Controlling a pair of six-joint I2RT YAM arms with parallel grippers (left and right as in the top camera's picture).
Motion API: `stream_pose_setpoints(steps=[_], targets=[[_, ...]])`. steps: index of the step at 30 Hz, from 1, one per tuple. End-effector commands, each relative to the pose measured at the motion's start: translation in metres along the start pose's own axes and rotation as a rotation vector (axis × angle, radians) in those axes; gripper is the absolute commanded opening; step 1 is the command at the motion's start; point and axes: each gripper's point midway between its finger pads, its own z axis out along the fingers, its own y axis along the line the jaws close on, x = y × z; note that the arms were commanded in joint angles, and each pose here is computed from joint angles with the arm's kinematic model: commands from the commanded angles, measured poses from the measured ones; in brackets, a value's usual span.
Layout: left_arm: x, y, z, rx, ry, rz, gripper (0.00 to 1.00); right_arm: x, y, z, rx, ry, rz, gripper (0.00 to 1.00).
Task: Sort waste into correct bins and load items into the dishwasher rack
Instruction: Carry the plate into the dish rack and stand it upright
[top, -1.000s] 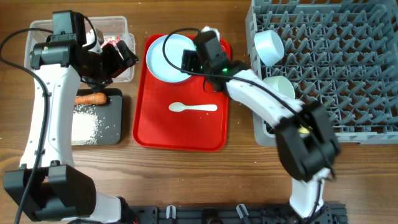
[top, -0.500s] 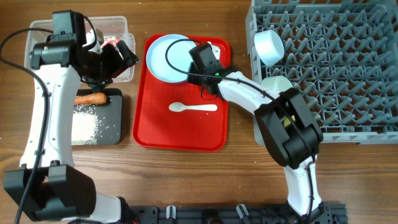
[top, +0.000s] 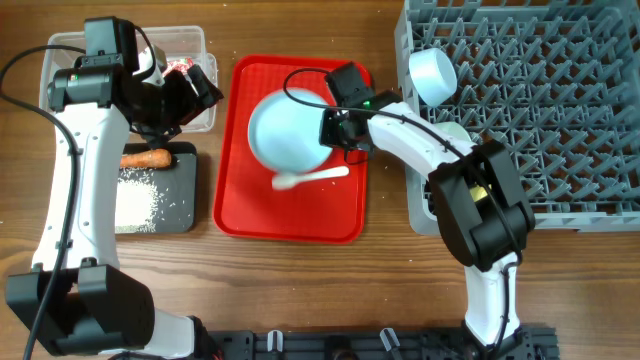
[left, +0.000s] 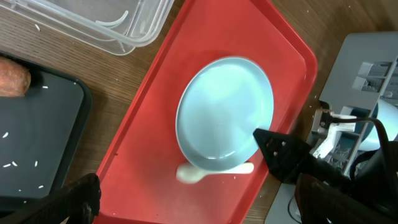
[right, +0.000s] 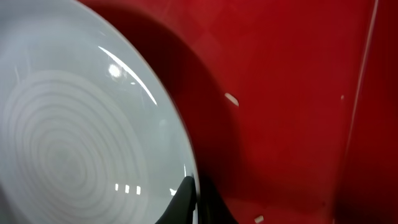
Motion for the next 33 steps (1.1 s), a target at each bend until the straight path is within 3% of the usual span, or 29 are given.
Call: stream_pose_setpoints(steps=[1,8,12,18,21,24,27,33], targets=[[-0.002,-0.005,-0.011,0.011,-0.032,0.012,1.0,0.021,-0.018,0.009,0.049,0.069,-0.029,0.04],[-0.002,-0.005,-0.011,0.011,-0.032,0.012,1.0,0.001,-0.016,-0.025,0.031,0.001,-0.044,0.04],[-0.002,-0.005,-0.011,0.011,-0.032,0.012,1.0,-0.034,0.004,-0.092,-0.034,-0.16,-0.137,0.04],[-0.002,-0.005,-0.011,0.011,-0.032,0.012,1.0,-0.076,-0.005,-0.242,0.08,-0.569,-0.152,0.04],[-0.002,-0.005,-0.011,0.011,-0.032,0.012,1.0,-0.087,-0.051,-0.344,0.374,-0.855,-0.14,0.04],[-0.002,-0.005,-0.011,0.011,-0.032,0.012,1.0,-0.083,-0.09,-0.396,0.674,-0.962,-0.12,0.04],[-0.002,-0.005,-0.011,0.011,-0.032,0.012,1.0,-0.08,-0.121,-0.419,0.954,-0.922,-0.17,0.04],[-0.002,-0.005,-0.011,0.011,-0.032,0.012,1.0,-0.101,-0.187,-0.407,1.183,-0.708,-0.241,0.04]])
